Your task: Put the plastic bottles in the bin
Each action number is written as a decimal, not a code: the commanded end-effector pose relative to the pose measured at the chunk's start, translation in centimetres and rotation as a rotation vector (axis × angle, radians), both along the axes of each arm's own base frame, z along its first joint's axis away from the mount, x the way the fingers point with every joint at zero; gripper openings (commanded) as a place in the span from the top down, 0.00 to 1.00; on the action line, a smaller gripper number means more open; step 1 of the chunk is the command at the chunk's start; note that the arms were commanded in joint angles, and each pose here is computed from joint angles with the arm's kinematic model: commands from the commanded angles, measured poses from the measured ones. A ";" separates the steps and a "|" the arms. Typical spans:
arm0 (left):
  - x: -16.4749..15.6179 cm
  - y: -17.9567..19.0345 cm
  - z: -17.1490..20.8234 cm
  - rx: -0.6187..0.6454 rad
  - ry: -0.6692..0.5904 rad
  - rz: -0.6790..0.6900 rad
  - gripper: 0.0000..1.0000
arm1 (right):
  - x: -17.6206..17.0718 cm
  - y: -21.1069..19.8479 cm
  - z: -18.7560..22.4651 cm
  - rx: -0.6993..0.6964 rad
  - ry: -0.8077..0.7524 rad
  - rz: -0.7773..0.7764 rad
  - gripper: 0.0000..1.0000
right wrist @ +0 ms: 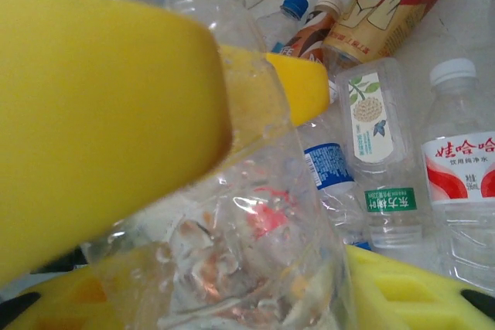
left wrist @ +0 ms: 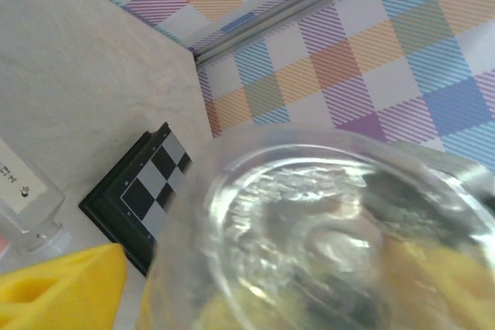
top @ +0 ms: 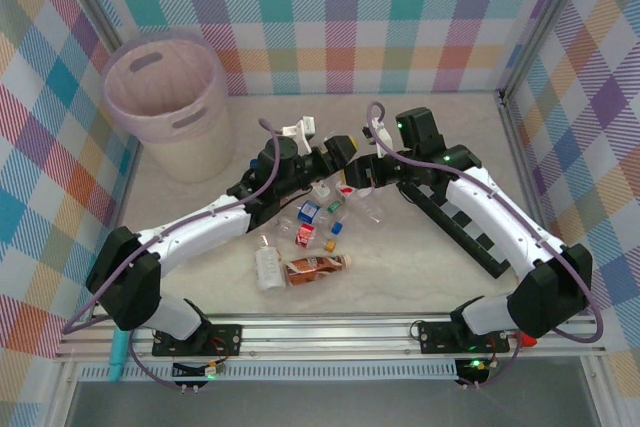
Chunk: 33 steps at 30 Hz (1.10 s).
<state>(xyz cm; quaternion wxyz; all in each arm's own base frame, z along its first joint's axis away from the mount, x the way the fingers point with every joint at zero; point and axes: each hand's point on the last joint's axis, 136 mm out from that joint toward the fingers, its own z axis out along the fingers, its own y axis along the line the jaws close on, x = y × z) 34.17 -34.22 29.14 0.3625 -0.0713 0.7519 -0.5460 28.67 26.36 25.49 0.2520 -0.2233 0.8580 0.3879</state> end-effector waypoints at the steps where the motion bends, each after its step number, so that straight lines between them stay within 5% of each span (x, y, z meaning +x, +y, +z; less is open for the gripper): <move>1: 0.6 -0.5 2.2 -0.065 -0.035 -0.013 0.35 | 0.0 0.9 0.9 0.046 -0.029 0.030 0.48; 7: 1.1 0.2 2.3 -0.056 -0.028 -0.006 0.47 | 0.6 0.8 0.5 0.017 -0.030 0.017 0.40; 14: 3.0 2.9 3.0 0.044 -0.040 0.012 0.47 | 0.8 -0.7 0.8 -0.085 -0.083 0.008 0.00; 21: 5.6 10.0 7.4 0.193 -0.119 0.110 0.51 | 1.5 -3.8 0.5 -0.142 -0.113 -0.116 0.00; 26: 7.8 16.4 12.9 0.178 -0.220 0.220 0.75 | 1.3 -4.3 -0.8 -0.168 -0.078 -0.130 0.01; 33: 11.6 24.1 16.9 0.188 -0.271 0.381 0.83 | 0.7 -4.8 -1.3 -0.198 -0.054 -0.138 0.01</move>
